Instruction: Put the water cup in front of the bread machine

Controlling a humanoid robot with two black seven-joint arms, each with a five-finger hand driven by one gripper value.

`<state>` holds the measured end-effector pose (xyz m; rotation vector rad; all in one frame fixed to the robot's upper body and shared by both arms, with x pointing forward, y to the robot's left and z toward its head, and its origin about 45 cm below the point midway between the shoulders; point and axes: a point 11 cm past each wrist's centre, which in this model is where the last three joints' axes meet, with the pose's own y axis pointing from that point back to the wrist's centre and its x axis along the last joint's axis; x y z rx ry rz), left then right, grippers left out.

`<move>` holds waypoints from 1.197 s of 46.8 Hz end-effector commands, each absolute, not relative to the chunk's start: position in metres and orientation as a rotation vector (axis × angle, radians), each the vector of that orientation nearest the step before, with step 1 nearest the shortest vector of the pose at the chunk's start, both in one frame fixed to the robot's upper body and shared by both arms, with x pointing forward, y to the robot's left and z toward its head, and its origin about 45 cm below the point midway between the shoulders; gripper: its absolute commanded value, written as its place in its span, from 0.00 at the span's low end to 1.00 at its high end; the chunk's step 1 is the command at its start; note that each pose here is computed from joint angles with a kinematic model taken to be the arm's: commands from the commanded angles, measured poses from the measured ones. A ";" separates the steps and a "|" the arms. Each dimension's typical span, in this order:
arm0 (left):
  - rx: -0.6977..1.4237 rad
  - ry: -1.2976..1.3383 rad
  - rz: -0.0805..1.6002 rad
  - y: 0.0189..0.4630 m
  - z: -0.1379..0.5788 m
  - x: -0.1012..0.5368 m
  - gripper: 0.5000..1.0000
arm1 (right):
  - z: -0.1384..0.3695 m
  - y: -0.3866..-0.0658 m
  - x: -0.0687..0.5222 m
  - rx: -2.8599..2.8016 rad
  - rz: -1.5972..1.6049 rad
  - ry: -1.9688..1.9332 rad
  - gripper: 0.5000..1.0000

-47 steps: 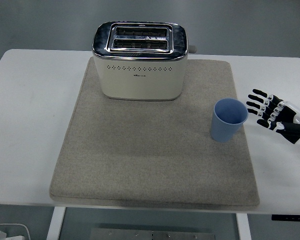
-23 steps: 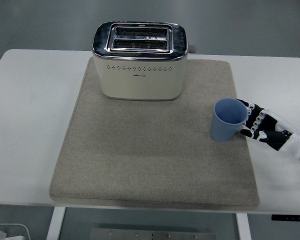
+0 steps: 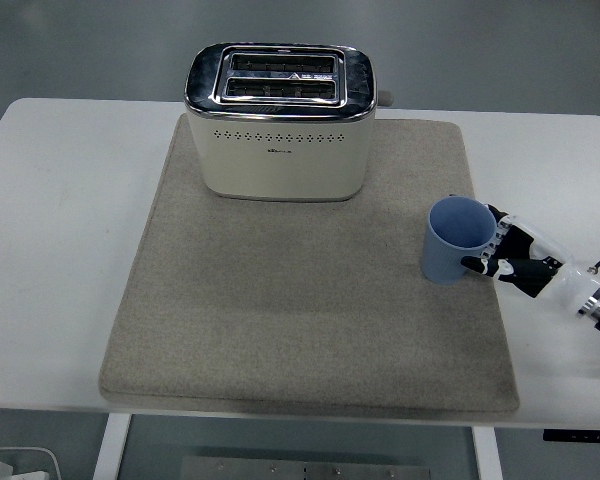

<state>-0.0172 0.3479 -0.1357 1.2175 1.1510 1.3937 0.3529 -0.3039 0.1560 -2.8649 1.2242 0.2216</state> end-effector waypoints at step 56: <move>1.217 1.151 1.394 0.348 -0.136 -0.017 1.00 | 0.163 -0.278 0.361 -2.898 0.167 1.130 0.70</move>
